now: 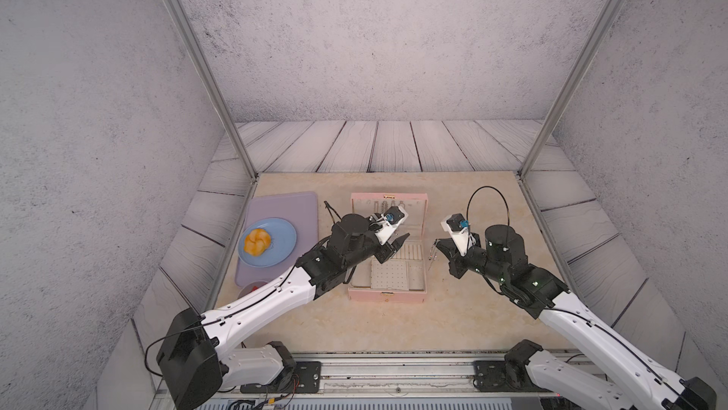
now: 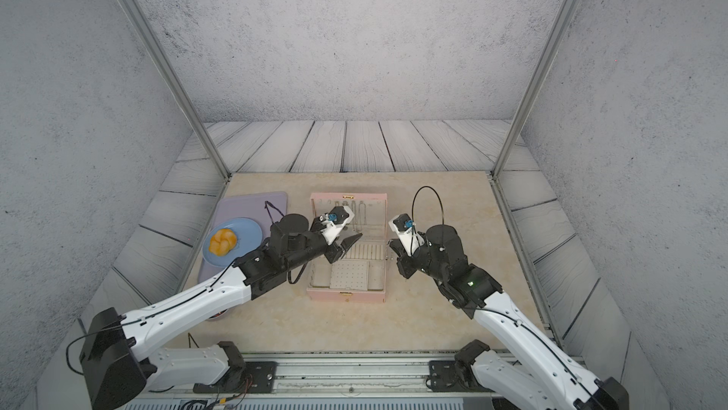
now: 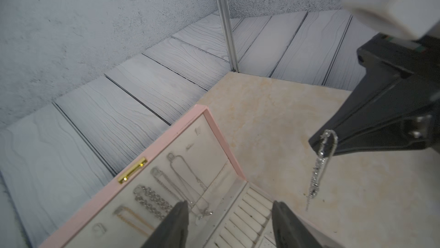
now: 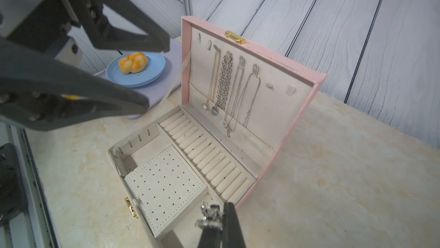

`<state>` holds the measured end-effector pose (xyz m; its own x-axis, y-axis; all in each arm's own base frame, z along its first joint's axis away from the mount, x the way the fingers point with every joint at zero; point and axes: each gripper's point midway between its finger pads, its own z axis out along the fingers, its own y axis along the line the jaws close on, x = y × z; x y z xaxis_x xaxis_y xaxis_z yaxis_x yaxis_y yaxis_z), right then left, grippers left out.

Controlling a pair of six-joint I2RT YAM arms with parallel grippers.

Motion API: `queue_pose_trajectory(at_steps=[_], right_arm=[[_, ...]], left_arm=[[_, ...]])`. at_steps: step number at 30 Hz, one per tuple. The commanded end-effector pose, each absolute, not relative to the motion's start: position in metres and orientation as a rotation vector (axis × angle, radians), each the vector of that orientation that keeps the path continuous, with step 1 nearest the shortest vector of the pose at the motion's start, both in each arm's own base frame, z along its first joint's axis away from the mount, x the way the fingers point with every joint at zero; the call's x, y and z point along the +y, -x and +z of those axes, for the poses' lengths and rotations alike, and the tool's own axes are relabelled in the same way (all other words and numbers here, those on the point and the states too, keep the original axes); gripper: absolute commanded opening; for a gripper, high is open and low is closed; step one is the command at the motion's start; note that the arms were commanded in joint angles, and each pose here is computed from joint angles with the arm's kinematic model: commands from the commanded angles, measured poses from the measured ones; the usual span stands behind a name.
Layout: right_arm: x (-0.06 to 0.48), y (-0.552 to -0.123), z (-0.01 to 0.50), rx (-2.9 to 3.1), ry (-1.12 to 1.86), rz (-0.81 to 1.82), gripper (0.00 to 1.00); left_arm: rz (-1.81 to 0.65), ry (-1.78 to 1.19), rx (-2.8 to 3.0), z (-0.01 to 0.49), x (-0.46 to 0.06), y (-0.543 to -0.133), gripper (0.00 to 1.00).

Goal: Put jewelry chain into jewelry box
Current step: Hang the necklace on the jewelry box clasp.

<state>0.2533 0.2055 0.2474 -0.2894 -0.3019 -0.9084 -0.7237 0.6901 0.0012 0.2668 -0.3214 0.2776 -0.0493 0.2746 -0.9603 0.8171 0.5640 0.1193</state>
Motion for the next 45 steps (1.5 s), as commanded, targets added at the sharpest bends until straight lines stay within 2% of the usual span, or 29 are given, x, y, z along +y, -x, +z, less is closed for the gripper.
queue_pose_trajectory(at_steps=[1, 9, 17, 21, 29, 35, 45], right_arm=[[0.203, -0.257, 0.264, 1.877, 0.759, 0.505, 0.0], [0.212, -0.256, 0.28, 1.848, 0.726, 0.579, 0.0], [0.219, -0.255, 0.283, 1.84, 0.743, 0.61, 0.0], [0.22, -0.255, 0.283, 1.841, 0.751, 0.606, 0.0], [0.22, -0.256, 0.281, 1.842, 0.754, 0.6, 0.0], [0.221, -0.257, 0.279, 1.85, 0.751, 0.602, 0.0], [0.224, -0.265, 0.269, 1.903, 0.764, 0.576, 0.0]], left_arm=[[-0.905, -0.834, 1.658, 0.273, -0.339, -0.244, 0.61], [-1.147, -0.824, 1.633, 0.267, -0.371, -0.236, 0.61], [-1.179, -0.835, 1.656, 0.258, -0.397, -0.245, 0.62], [-1.186, -0.828, 1.657, 0.257, -0.401, -0.249, 0.58], [-1.196, -0.832, 1.653, 0.258, -0.405, -0.25, 0.39], [-1.197, -0.83, 1.65, 0.257, -0.407, -0.251, 0.28], [-1.067, -0.737, 1.678, 0.258, -0.378, -0.262, 0.01]])
